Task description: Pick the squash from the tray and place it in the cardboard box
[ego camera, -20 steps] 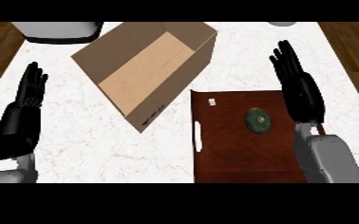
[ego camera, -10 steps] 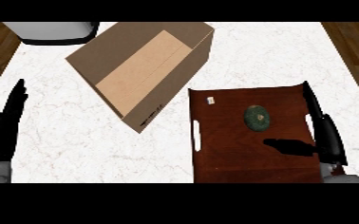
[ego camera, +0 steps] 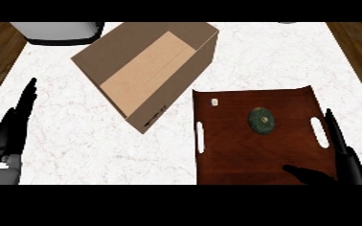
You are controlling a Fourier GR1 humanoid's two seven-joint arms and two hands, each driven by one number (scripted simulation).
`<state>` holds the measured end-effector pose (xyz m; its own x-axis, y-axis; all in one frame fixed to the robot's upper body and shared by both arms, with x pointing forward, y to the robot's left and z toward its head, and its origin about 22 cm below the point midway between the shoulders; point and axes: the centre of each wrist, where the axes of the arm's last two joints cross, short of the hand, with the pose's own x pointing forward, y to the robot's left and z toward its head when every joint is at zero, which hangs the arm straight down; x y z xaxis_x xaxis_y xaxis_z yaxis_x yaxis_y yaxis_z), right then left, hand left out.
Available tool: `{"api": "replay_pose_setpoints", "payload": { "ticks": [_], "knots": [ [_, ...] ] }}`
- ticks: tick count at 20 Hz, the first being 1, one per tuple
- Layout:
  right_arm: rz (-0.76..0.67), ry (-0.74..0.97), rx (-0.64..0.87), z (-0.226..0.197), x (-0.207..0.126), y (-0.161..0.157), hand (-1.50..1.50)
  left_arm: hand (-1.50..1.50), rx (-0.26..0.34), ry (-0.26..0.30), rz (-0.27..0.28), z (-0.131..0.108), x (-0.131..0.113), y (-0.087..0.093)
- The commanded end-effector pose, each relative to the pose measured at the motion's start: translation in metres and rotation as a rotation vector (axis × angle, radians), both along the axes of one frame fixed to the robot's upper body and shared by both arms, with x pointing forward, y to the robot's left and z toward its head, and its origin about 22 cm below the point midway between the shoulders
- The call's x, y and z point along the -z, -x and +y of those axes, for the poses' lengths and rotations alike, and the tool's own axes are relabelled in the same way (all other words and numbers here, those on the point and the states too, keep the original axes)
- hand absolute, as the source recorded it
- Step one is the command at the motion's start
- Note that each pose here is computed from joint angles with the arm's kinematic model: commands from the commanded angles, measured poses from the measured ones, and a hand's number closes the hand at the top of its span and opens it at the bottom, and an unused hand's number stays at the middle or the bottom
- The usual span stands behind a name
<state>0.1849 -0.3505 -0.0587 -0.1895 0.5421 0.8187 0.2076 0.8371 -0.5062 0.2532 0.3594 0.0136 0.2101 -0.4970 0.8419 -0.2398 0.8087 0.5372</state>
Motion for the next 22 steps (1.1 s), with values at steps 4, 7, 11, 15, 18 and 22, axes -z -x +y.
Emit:
{"api": "replay_pose_setpoints", "payload": {
  "ticks": [4, 7, 11, 15, 18, 22],
  "knots": [
    [0.231, 0.352, -0.038, -0.020, -0.033, -0.002, -1.50, 0.00, 0.014, -0.022, 0.012, 0.008, -0.012, 0.001],
    [0.347, 0.440, -0.072, -0.028, -0.063, -0.036, -1.50, 0.00, 0.029, 0.001, 0.014, -0.004, 0.003, 0.003],
    [0.507, 0.538, -0.109, -0.009, -0.077, -0.042, -1.50, 0.00, 0.026, 0.004, 0.011, -0.007, -0.005, -0.008],
    [0.614, 0.548, -0.152, 0.026, -0.075, -0.072, -1.50, 0.00, 0.030, -0.015, 0.011, -0.008, 0.004, 0.002],
    [0.656, 0.548, -0.182, 0.035, -0.113, -0.087, -1.50, 0.00, 0.017, -0.010, 0.004, -0.021, -0.004, -0.018],
    [0.693, 0.595, -0.144, 0.048, -0.077, -0.091, -1.50, 0.00, 0.014, -0.008, 0.013, -0.026, 0.002, -0.010]
  ]
}}
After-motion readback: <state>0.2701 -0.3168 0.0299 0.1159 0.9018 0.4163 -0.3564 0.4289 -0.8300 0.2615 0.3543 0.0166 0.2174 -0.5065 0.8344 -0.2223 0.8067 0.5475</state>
